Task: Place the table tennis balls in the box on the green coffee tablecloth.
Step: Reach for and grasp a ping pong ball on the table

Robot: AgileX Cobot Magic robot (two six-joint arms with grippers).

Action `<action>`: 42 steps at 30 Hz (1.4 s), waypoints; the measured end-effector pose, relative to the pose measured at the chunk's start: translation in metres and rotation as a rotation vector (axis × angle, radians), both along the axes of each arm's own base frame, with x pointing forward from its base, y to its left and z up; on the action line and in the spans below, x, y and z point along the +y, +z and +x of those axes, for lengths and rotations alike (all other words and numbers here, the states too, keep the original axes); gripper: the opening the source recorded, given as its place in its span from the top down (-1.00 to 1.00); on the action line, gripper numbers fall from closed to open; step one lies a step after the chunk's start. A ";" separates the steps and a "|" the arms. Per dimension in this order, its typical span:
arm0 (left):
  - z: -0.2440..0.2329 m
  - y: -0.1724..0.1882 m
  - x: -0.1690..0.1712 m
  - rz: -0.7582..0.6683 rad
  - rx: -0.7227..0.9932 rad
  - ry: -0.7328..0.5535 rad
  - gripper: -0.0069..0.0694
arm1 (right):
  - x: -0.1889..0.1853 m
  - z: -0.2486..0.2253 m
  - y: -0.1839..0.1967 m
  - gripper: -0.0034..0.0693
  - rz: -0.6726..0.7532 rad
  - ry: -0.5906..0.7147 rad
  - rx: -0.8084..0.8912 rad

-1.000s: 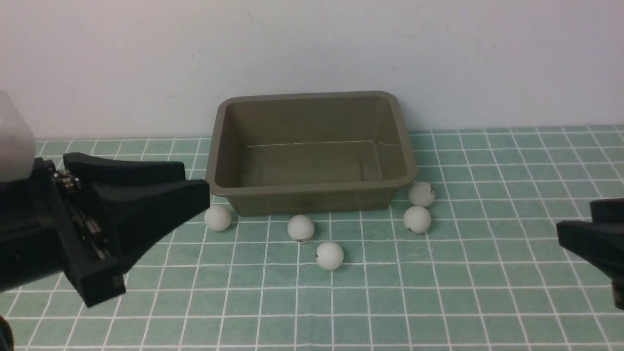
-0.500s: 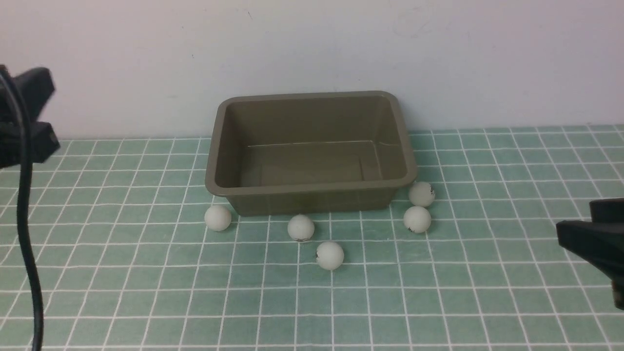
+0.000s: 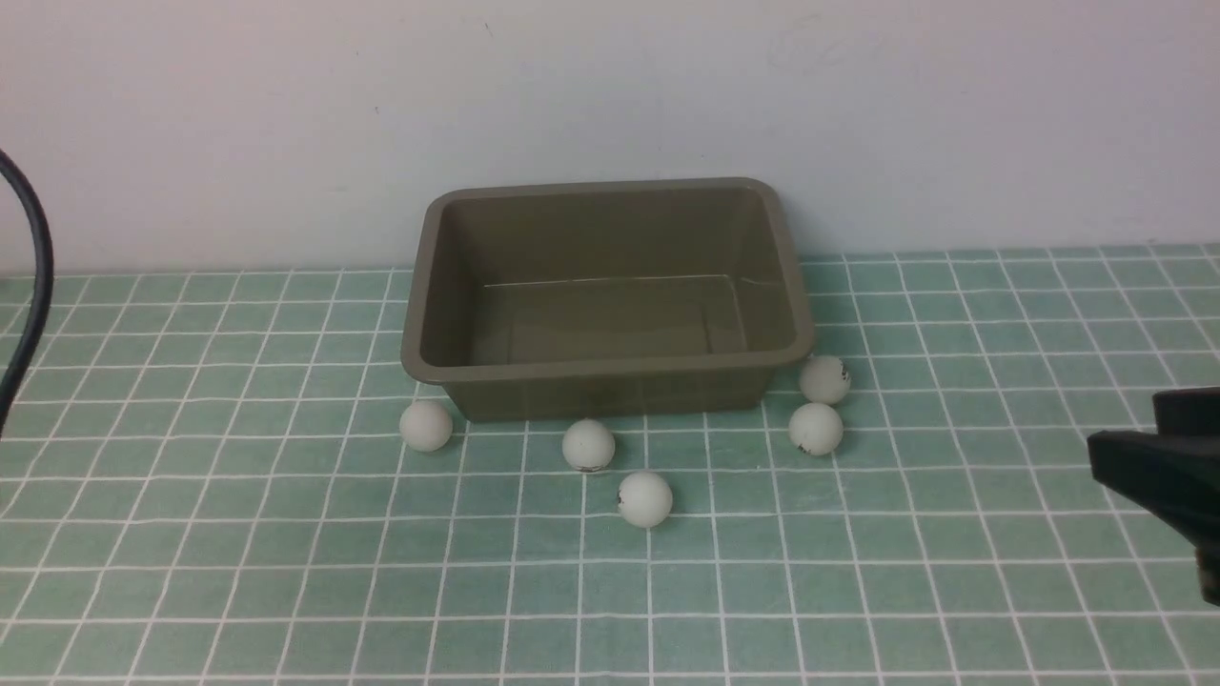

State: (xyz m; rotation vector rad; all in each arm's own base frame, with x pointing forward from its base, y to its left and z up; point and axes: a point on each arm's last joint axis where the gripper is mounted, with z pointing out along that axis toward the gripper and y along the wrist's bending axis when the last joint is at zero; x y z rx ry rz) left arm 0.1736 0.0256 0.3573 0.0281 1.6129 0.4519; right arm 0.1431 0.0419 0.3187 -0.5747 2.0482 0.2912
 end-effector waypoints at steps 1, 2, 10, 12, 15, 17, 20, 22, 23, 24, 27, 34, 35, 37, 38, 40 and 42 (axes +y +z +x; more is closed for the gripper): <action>0.000 0.000 0.001 0.035 0.009 0.007 0.06 | 0.000 0.000 0.000 -0.03 0.000 0.000 0.000; 0.000 0.000 0.001 0.062 0.016 0.014 0.06 | 0.000 0.000 0.000 -0.03 0.000 0.000 0.000; -0.016 0.001 0.032 0.236 0.101 0.385 0.06 | 0.001 -0.001 -0.001 -0.03 0.000 0.008 0.010; -0.022 -0.004 0.039 0.159 0.133 0.464 0.06 | 0.001 -0.001 0.000 -0.03 0.008 0.009 0.011; -0.030 -0.015 0.044 0.001 0.202 0.584 0.06 | 0.002 -0.001 0.000 -0.03 0.027 0.007 0.011; -0.033 -0.025 0.043 -0.090 0.275 0.603 0.06 | 0.002 -0.001 0.001 -0.03 0.031 0.007 0.011; -0.033 -0.037 0.037 -0.163 0.388 0.549 0.06 | 0.002 -0.001 0.001 -0.03 0.037 0.007 0.011; -0.030 -0.043 0.030 -0.199 0.461 0.456 0.06 | 0.002 -0.001 0.001 -0.03 0.038 0.007 0.011; -0.028 -0.048 0.022 -0.224 0.512 0.372 0.06 | 0.002 -0.001 0.001 -0.03 0.039 0.007 0.011; -0.025 -0.050 0.016 -0.238 0.534 0.296 0.06 | 0.002 -0.001 0.001 -0.03 0.040 0.007 0.011; -0.020 -0.054 0.000 -0.249 0.582 0.088 0.06 | 0.002 -0.001 0.001 -0.03 0.042 0.007 0.011; -0.011 -0.057 -0.025 -0.186 0.634 -0.237 0.13 | 0.004 -0.001 0.003 -0.03 0.078 0.008 0.011; -0.006 -0.060 -0.030 -0.176 0.645 -0.295 0.17 | 0.005 -0.001 0.004 -0.03 0.083 0.013 0.007; 0.000 -0.064 -0.035 -0.161 0.659 -0.362 0.22 | 0.006 -0.001 0.009 -0.03 0.080 0.032 -0.004; 0.003 -0.065 -0.036 -0.156 0.659 -0.382 0.24 | 0.006 -0.001 0.012 -0.03 0.073 0.042 -0.013; 0.010 -0.066 -0.040 -0.150 0.639 -0.429 0.27 | 0.007 0.000 0.018 -0.03 0.068 0.052 -0.025; 0.017 -0.066 -0.043 -0.161 0.607 -0.458 0.29 | 0.007 0.004 0.023 -0.03 0.063 0.060 -0.031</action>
